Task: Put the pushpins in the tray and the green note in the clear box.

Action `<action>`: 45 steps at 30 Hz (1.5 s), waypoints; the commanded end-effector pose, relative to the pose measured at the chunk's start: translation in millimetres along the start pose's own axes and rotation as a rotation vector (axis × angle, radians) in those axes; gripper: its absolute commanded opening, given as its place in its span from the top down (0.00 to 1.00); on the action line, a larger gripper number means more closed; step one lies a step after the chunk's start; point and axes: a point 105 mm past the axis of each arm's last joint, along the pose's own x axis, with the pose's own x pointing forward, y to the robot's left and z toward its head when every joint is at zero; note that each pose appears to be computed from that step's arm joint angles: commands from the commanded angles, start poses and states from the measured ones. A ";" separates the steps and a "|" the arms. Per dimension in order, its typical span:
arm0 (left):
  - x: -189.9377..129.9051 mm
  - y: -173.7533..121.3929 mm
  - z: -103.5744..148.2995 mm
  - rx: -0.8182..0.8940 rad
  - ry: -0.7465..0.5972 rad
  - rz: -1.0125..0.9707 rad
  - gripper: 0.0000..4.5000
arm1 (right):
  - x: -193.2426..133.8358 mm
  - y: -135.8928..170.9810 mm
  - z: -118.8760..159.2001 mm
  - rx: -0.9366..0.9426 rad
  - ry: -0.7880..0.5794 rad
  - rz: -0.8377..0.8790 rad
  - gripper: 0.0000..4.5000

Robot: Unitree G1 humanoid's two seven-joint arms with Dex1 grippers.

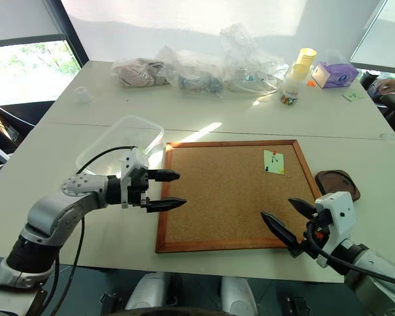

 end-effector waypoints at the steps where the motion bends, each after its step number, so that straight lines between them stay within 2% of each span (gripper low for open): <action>1: -4.7 -0.6 9.8 0.041 -0.014 0.013 0.00 | -1.6 3.5 8.1 -0.032 -0.018 0.020 0.00; 20: 5.6 -2.0 21.1 0.034 -0.024 0.007 0.00 | 2.1 1.9 9.4 -0.035 -0.032 0.010 0.00; 23: 7.0 -0.1 21.4 0.042 -0.031 0.014 0.17 | 2.4 1.6 9.1 -0.033 -0.033 0.006 0.00; 31: 11.4 0.5 31.5 0.070 -0.055 -0.013 0.99 | 3.9 -5.7 14.9 -0.030 -0.043 -0.040 0.00; 36: 35.2 21.0 43.9 0.116 -0.062 -0.020 1.00 | 9.7 -15.9 34.0 -0.036 -0.131 -0.100 0.00; 41: 81.4 12.4 9.7 0.160 0.063 -0.175 1.00 | 32.8 -83.9 66.4 -0.105 -0.214 -0.407 0.00; 45: 99.6 24.4 -15.0 0.220 0.156 -0.151 1.00 | 56.8 -103.0 74.1 -0.050 -0.224 -0.420 0.00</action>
